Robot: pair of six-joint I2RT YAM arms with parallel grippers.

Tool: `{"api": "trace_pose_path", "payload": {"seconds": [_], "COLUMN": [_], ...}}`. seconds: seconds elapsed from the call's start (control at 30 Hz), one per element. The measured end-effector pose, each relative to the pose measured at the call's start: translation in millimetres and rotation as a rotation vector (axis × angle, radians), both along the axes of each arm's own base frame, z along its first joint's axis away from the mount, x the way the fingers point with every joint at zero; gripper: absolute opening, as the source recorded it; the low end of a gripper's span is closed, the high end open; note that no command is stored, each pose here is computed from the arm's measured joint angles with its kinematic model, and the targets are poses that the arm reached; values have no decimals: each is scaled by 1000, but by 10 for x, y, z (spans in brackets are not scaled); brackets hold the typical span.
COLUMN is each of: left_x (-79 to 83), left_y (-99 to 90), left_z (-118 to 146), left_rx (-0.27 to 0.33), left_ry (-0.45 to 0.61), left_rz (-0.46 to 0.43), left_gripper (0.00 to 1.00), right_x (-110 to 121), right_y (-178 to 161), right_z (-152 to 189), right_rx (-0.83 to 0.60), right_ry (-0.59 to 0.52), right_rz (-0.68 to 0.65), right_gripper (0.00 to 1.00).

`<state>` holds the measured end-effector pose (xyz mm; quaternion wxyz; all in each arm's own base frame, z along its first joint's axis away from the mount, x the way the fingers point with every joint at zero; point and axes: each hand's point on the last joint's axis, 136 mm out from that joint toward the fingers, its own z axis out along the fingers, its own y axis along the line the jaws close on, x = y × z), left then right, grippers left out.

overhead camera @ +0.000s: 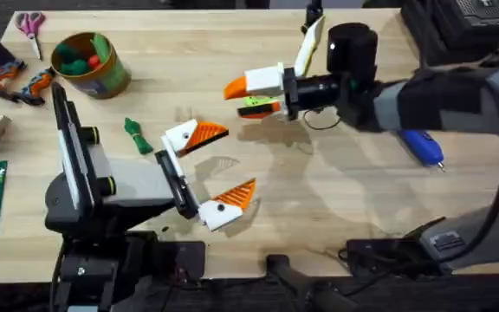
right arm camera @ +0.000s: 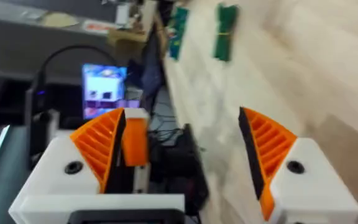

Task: Pick up the gripper from the table and insert it into the empty holder that is missing its gripper. Then pick up a screw, insert it into the mounting hole, and use the screwdriver to tighten it. Finally, clean up the table by picking up the vegetable and placing it into the bucket.

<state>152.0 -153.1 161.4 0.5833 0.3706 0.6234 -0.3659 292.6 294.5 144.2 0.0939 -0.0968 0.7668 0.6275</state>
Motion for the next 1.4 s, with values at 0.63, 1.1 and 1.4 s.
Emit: {"api": "trace_pose_path", "payload": {"seconds": [0.63,1.1,1.4], "left_x": [0,0,0], "left_y": [0,0,0], "left_z": [-1,1,0], "left_rx": [0,0,0], "left_ry": [0,0,0], "left_rz": [0,0,0], "left_gripper": [985,986,986], "right_x": [607,647,780], "right_y": [-591,-583,-661], "right_z": [-61,-319,-640], "right_rx": [-649,-1021,-1099], "right_ry": [-385,-656,-628], "right_rz": [18,93,95], "right_gripper": [993,994,993]}}
